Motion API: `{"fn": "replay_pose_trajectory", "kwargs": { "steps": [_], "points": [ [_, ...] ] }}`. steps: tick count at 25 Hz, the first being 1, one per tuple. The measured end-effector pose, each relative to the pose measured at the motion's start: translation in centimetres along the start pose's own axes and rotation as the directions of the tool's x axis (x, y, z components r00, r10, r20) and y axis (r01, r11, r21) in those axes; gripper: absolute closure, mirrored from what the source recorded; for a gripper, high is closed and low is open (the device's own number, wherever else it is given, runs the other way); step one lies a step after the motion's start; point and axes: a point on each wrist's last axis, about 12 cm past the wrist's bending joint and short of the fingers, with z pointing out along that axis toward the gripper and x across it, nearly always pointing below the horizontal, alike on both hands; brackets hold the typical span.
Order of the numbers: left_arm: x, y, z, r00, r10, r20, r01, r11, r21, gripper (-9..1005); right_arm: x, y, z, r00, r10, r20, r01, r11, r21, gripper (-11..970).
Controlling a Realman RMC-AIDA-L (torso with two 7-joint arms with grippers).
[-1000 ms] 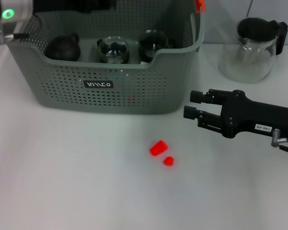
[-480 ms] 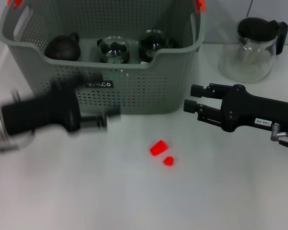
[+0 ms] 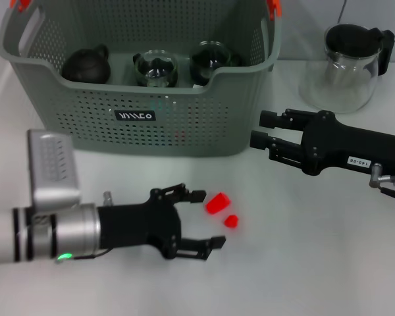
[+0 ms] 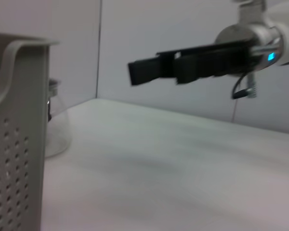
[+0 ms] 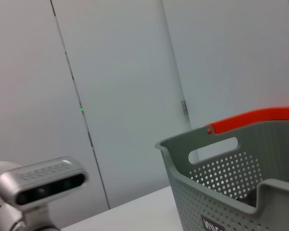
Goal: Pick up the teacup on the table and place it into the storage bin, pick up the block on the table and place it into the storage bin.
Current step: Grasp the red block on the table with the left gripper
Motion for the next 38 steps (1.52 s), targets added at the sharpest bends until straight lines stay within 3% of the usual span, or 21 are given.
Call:
{"fn": "replay_pose_trajectory", "kwargs": {
  "steps": [8,13,18,20,38],
  "points": [
    [-0.4,2.4,2.5,0.995,-0.070,-0.066,0.062,0.991,-0.119,137,0.0,0.0,0.0,1.000,0.003,0.000,-0.003,1.000,0.000,442],
    [-0.2,2.5,3.4,0.995,-0.057,-0.086,0.045,0.989,-0.139,160,-0.1,0.0,0.0,1.000,-0.002,0.000,0.002,1.000,-0.002,441],
    [-0.1,2.4,4.4,0.993,-0.032,-0.110,0.018,0.992,-0.128,395,-0.2,-0.1,0.0,1.000,-0.005,0.000,0.005,1.000,-0.002,441],
    [-0.1,2.5,4.6,0.993,-0.032,-0.116,0.016,0.991,-0.131,554,-0.2,-0.1,0.0,1.000,-0.006,0.000,0.006,1.000,-0.003,442],
    [-0.4,2.7,5.8,0.987,0.010,-0.161,-0.030,0.992,-0.121,621,-0.1,-0.1,-0.1,1.000,-0.001,-0.002,0.001,1.000,0.001,442]
  ]
}}
